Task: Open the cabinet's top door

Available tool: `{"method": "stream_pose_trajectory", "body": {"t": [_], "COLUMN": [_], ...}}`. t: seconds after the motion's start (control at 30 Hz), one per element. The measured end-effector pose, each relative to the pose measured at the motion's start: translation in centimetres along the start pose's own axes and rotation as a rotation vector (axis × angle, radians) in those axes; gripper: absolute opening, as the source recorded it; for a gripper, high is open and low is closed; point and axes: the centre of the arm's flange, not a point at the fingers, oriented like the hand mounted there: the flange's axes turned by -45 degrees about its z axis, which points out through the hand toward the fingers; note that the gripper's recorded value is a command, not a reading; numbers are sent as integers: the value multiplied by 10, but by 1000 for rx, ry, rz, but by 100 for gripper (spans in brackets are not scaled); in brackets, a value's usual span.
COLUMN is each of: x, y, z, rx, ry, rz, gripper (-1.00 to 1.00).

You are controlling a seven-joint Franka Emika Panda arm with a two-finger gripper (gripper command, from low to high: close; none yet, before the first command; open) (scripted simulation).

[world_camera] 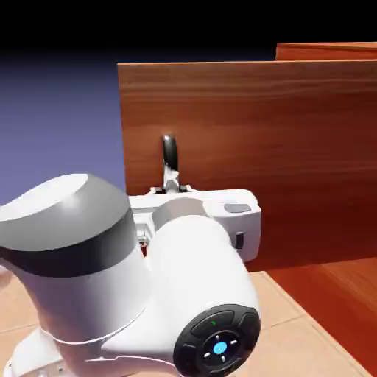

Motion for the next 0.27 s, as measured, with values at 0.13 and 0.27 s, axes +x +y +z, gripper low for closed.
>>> {"method": "stream_pose_trajectory", "body": {"t": [0.13, 0.27], "x": [0, 0], "y": [9, 19], "z": [-28, -53], "rx": [59, 113], "ry": [0, 0], "rz": [1, 1], "gripper": [-100, -100]}}
